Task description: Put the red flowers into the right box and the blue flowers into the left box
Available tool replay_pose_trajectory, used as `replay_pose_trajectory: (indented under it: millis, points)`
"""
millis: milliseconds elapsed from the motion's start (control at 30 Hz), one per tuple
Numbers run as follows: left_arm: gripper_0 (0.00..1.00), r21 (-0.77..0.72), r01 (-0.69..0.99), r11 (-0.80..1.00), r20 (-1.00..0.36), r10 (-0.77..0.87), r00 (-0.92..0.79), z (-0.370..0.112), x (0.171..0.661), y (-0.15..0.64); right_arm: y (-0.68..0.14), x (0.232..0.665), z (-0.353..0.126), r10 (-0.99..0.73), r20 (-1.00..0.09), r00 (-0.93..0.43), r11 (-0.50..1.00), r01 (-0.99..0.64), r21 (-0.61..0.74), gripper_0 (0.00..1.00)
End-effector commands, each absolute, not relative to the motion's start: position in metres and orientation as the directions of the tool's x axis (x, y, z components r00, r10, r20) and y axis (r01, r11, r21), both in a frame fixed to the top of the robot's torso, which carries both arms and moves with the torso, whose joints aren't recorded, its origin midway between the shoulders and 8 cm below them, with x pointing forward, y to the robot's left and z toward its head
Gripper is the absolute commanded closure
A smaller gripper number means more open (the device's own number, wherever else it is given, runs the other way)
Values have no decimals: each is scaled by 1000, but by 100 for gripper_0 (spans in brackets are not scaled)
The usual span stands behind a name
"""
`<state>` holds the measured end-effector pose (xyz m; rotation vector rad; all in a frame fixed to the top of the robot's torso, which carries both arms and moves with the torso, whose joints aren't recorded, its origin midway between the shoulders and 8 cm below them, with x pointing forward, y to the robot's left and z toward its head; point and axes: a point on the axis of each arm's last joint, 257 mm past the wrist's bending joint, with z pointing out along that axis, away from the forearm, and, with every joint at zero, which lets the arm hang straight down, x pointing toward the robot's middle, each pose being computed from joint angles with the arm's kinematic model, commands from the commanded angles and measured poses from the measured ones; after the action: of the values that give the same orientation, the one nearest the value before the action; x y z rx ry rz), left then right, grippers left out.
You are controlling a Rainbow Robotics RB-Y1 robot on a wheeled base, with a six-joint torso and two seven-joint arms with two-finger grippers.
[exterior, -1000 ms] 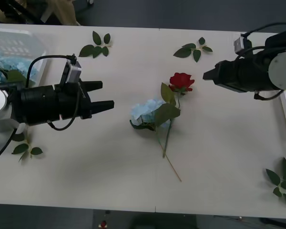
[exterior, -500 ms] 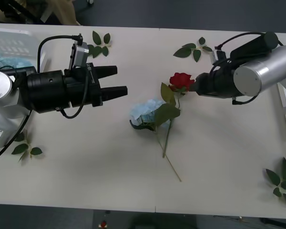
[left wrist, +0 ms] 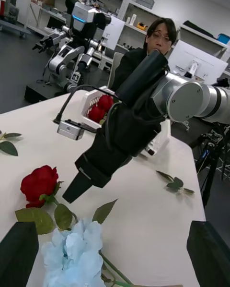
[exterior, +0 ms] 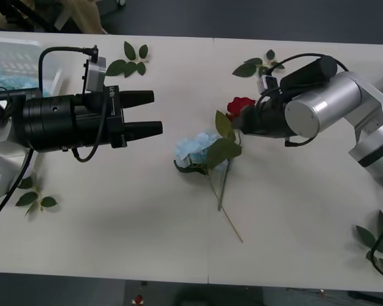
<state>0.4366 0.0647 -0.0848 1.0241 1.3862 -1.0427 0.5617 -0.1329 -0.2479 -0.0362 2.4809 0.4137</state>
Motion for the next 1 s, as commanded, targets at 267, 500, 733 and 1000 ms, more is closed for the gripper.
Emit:
replay_pose_trajectory:
  millis: [267,500,733,1000]
  points:
    - [9,-1,974,227,-998,56,-14,-82,428,63,-109,563,-246,49,-614,-788,947,-158,279,17]
    - [9,-1,974,227,-998,56,-14,-82,428,63,-104,566,-258,53,-627,-777,945,-164,283,17]
    - [9,-1,974,227,-998,56,-14,-82,428,63,-98,573,-266,74,-636,-768,942,-154,297,17]
    - [9,-1,974,227,-998,56,-14,-82,428,63,-93,579,-273,96,-643,-760,939,-146,313,17]
